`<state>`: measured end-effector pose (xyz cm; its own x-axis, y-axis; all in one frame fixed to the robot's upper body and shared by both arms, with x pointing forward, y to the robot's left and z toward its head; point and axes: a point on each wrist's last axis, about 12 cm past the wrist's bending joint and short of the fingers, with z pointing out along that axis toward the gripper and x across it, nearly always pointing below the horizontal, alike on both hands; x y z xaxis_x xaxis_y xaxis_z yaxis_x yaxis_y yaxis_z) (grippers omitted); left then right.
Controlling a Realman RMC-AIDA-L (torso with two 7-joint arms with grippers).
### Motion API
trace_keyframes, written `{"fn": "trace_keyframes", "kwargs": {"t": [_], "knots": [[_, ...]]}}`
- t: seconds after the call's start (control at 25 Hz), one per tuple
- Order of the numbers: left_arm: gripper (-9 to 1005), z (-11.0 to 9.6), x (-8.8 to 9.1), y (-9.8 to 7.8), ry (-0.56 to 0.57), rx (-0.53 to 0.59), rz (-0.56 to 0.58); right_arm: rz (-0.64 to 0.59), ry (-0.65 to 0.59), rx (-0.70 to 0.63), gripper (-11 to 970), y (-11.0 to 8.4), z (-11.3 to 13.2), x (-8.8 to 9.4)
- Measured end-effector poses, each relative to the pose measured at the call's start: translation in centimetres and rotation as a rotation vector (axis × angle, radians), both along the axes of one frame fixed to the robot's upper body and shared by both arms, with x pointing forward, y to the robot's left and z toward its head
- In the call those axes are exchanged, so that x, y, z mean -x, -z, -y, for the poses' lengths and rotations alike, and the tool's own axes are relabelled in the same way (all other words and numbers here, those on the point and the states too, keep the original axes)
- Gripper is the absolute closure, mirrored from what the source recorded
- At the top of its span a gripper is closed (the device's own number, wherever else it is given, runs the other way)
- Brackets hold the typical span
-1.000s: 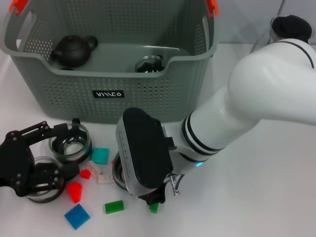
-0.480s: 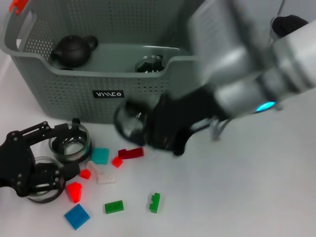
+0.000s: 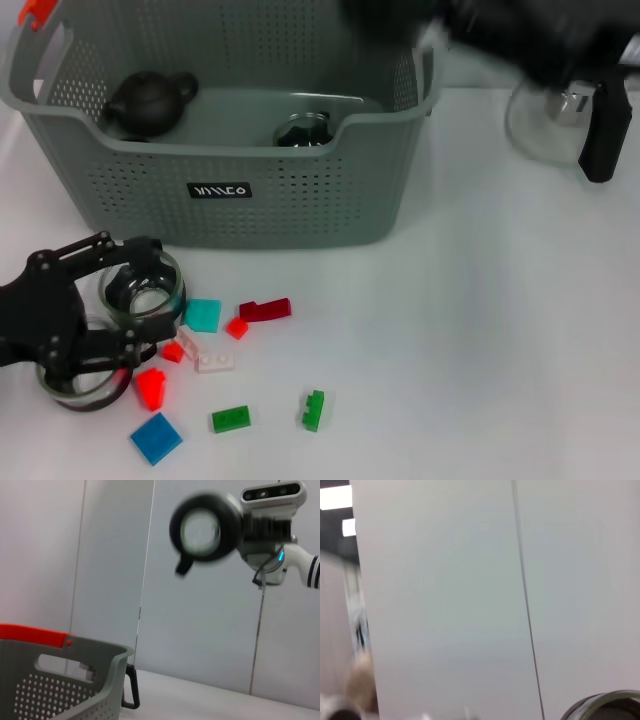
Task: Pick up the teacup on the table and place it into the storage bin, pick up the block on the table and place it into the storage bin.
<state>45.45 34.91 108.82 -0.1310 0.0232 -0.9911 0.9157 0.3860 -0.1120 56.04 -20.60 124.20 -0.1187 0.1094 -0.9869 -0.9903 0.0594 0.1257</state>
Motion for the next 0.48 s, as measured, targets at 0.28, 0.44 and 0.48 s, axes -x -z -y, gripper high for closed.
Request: {"fn": "trace_keyframes", "kwargs": {"t": [0.28, 0.44, 0.48], "knots": [[132, 0.2, -0.3, -0.1, 0.009, 0.004, 0.003, -0.002, 0.167, -0.032, 894, -1.1, 0.1, -3.0], [132, 0.2, -0.1, -0.1, 0.006, 0.005, -0.001, -0.079, 0.245, 0.151, 895, -1.9, -2.3, -6.1], [132, 0.2, -0.1, -0.1, 0.006, 0.006, -0.002, -0.097, 0.258, 0.217, 894, -2.0, -3.3, -6.9]]}}
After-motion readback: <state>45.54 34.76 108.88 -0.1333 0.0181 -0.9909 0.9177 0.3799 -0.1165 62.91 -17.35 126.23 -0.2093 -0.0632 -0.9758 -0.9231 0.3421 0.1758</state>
